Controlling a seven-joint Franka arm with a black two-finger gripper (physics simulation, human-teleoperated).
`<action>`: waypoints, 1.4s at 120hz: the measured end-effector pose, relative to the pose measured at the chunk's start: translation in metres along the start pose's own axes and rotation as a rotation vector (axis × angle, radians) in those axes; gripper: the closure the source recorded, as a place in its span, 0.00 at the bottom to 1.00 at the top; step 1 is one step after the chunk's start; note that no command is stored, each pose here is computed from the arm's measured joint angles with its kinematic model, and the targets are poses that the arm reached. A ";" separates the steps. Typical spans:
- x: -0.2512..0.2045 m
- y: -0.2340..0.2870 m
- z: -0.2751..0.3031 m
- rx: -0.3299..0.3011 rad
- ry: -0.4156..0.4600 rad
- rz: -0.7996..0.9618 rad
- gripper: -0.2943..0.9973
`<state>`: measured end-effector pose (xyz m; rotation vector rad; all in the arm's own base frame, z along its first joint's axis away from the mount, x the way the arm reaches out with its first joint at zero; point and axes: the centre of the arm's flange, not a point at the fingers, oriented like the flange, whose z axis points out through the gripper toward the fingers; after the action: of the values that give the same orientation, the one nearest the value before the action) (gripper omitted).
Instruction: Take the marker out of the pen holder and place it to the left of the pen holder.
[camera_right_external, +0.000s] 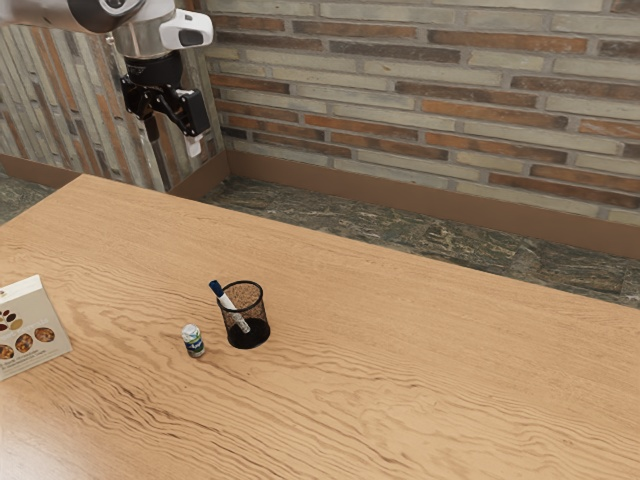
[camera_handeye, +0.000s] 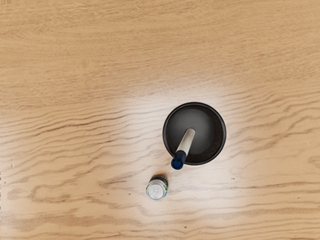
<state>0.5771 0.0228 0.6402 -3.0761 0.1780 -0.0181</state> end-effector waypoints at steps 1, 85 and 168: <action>0.000 0.000 0.000 0.000 0.000 0.000 0.23; -0.023 0.180 0.294 0.300 -0.588 0.692 0.23; 0.054 0.089 0.332 0.381 -0.617 0.823 0.29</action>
<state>0.6252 -0.0514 0.3038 -2.2753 1.1846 0.7963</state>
